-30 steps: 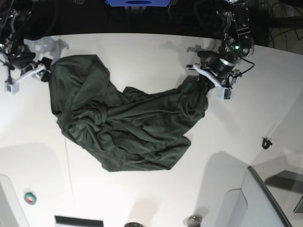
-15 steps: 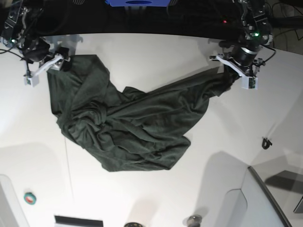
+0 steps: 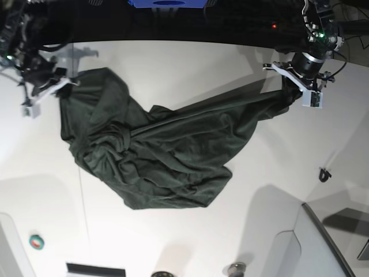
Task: Layout the t-shirt on the table in an organized manner, then fold the t-shirt properly
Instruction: 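Lift the shirt with both grippers, stretch it, and lay it flat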
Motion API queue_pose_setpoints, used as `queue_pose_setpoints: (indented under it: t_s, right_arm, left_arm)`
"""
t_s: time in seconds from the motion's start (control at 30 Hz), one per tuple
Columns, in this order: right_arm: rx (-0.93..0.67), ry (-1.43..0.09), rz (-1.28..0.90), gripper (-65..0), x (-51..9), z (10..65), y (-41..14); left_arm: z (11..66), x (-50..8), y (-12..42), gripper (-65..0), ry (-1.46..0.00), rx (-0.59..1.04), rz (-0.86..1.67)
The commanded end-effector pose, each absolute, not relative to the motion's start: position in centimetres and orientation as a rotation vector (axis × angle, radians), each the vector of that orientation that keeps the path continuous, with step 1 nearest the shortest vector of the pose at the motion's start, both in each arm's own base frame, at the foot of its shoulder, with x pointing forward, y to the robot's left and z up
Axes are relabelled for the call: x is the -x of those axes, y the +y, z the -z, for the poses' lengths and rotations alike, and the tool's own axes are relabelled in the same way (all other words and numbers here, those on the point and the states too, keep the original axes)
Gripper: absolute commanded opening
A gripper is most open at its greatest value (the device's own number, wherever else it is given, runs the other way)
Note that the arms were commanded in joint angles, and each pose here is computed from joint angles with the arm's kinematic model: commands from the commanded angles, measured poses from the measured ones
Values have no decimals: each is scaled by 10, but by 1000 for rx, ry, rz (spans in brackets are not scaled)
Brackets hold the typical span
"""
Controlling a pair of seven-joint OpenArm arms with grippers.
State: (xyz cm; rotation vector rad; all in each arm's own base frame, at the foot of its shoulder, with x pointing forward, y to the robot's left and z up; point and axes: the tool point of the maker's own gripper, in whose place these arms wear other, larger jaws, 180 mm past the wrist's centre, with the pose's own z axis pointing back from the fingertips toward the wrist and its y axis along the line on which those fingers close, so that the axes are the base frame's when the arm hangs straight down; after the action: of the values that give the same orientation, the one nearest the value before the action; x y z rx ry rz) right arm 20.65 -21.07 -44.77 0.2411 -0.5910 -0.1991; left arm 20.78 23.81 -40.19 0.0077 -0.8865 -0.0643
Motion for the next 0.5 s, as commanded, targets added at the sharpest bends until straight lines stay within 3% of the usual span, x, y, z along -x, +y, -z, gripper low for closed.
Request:
queue_pose_setpoints:
  t_s: [0.0,0.17,0.33,0.47]
  right_arm:
    - [-220,-655,174,-614,-215,428,-217]
    - [-118,-752,166,-615,-214,383,-243]
    - [-44,-699,202,-615,-200,372,-270]
    - [-16,-609,234,-615,-179,378,-283]
  left_arm:
    - [384,-216,244,-650,-941,-29,87]
    - [372,-217,250,-650,-959,-55,119]
    - [356,-209,286,-650,-976,-149,67]
    - [349,-194,293,-650,-883,-168,157]
